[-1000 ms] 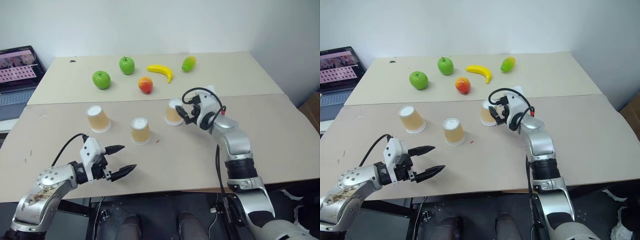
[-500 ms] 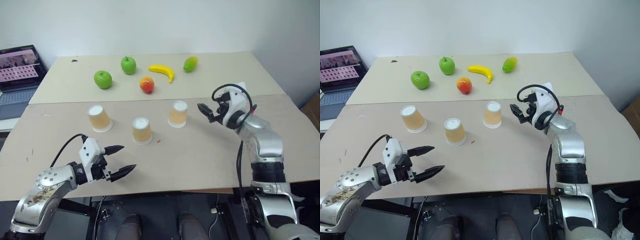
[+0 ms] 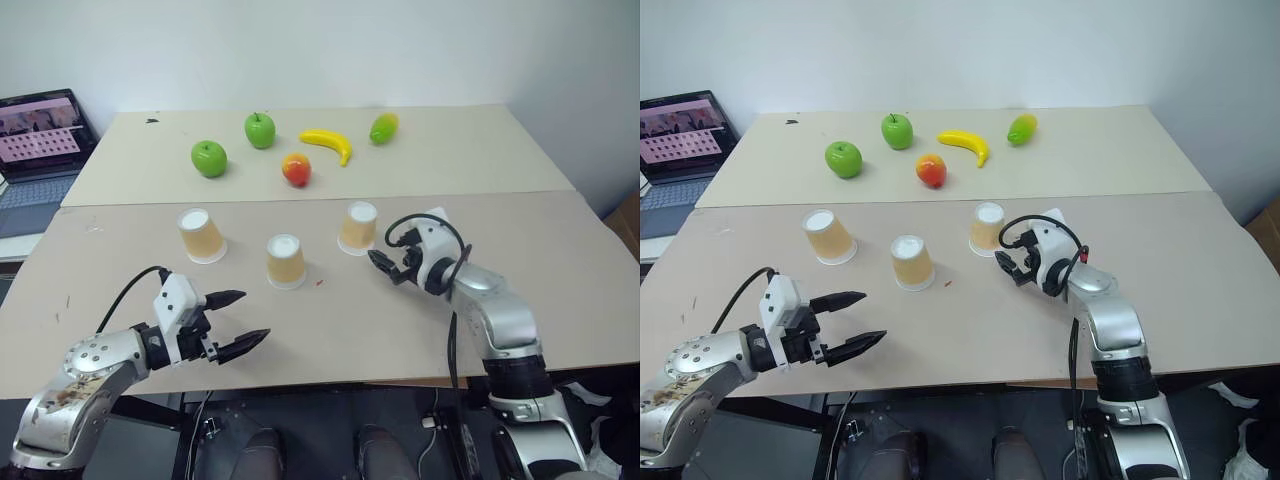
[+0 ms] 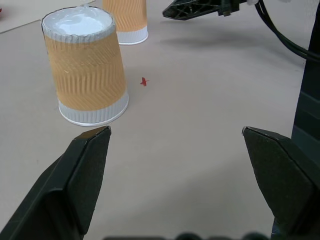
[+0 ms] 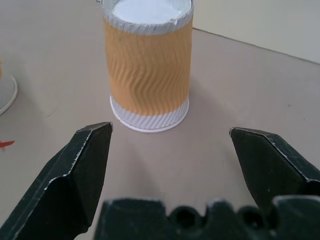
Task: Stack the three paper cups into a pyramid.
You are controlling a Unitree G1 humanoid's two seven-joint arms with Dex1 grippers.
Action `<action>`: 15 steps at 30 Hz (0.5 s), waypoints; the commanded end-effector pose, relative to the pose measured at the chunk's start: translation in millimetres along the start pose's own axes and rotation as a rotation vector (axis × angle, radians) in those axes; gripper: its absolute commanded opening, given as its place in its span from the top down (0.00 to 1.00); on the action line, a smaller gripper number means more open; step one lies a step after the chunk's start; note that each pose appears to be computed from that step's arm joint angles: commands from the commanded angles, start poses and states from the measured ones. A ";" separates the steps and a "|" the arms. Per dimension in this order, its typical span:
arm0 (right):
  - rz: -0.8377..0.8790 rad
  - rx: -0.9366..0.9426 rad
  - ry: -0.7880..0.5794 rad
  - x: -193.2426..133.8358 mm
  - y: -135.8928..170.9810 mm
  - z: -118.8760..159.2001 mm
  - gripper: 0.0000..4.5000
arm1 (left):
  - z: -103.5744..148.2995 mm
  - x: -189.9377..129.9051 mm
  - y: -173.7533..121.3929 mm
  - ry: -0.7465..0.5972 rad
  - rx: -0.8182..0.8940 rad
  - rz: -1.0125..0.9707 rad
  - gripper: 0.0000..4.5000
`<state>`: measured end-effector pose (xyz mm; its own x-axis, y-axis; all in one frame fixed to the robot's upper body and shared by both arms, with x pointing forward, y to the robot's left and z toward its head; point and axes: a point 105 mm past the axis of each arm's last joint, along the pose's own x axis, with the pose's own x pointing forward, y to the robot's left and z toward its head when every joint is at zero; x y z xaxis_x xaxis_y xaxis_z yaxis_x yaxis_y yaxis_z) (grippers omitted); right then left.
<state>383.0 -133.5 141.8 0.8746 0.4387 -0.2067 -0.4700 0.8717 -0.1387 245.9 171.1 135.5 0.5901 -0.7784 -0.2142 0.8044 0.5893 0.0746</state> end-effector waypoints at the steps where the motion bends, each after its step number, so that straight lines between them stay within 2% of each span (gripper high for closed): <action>1: -0.016 -0.049 -0.060 10.2 -5.4 17.6 0.02 | 10.0 -5.1 -3.4 -0.018 0.034 0.006 0.00; 15: 0.060 -0.066 -0.176 64.4 14.3 68.7 0.02 | 11.5 -6.8 0.5 -0.025 0.045 0.048 0.00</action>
<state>436.4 -84.2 167.9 0.8506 0.5101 -0.1272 -0.5254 0.8332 -0.1723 243.3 175.1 136.7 0.6214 -0.7531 -0.2160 0.7803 0.6197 0.0844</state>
